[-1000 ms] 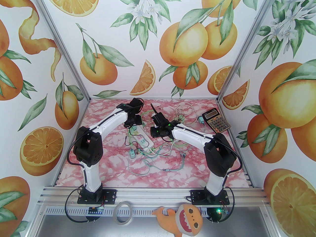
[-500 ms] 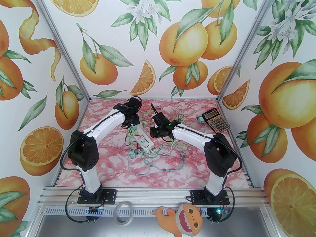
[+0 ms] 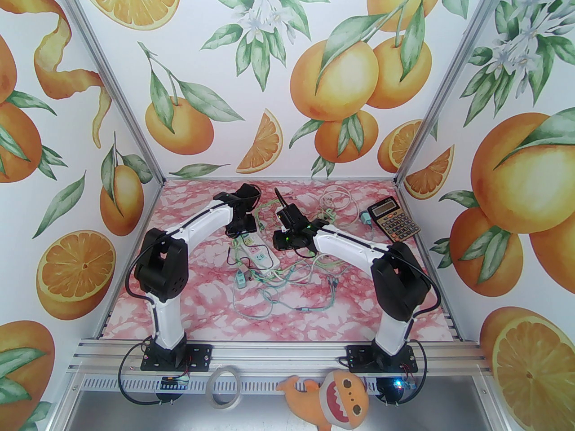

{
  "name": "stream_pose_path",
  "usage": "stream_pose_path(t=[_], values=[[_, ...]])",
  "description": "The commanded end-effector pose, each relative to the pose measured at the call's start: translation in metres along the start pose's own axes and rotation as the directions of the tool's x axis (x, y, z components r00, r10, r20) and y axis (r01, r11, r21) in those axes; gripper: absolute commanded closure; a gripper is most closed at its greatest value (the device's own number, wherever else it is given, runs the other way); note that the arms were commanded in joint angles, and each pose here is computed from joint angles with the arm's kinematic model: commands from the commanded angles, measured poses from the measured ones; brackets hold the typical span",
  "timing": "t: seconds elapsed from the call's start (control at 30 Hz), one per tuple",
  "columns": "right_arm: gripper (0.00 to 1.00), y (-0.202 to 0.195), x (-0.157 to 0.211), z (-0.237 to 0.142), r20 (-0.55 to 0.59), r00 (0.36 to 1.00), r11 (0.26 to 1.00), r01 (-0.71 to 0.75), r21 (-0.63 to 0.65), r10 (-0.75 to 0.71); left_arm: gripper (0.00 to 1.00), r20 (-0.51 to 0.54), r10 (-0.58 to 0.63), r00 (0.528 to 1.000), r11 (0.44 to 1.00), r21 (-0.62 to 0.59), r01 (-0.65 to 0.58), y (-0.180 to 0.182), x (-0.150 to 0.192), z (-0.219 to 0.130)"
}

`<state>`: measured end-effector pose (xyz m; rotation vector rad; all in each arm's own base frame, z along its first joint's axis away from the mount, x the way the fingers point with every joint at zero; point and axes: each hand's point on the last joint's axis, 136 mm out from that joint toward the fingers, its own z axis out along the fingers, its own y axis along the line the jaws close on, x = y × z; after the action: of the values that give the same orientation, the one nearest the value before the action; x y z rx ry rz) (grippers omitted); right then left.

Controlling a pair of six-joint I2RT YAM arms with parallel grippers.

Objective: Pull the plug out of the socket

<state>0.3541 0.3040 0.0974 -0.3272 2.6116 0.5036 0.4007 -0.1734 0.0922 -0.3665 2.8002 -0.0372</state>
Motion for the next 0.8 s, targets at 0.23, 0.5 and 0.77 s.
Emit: stream_pose_path(t=[0.23, 0.5, 0.77], values=[[0.76, -0.004, 0.006, -0.011, 0.006, 1.0, 1.0, -0.002, -0.001, 0.002, 0.51, 0.044, -0.014, 0.999, 1.0, 0.025, 0.013, -0.018, -0.023, 0.007], [0.76, -0.004, 0.009, -0.01, 0.0, 1.0, 1.0, 0.0, -0.009, 0.0, 0.5, 0.046, -0.014, 0.999, 1.0, -0.024, 0.015, -0.008, -0.023, 0.012], [0.76, -0.001, 0.007, -0.01, 0.004, 1.0, 1.0, -0.002, -0.023, 0.002, 0.55, 0.072, -0.059, 0.996, 0.998, -0.009, 0.059, 0.004, -0.023, 0.01]])
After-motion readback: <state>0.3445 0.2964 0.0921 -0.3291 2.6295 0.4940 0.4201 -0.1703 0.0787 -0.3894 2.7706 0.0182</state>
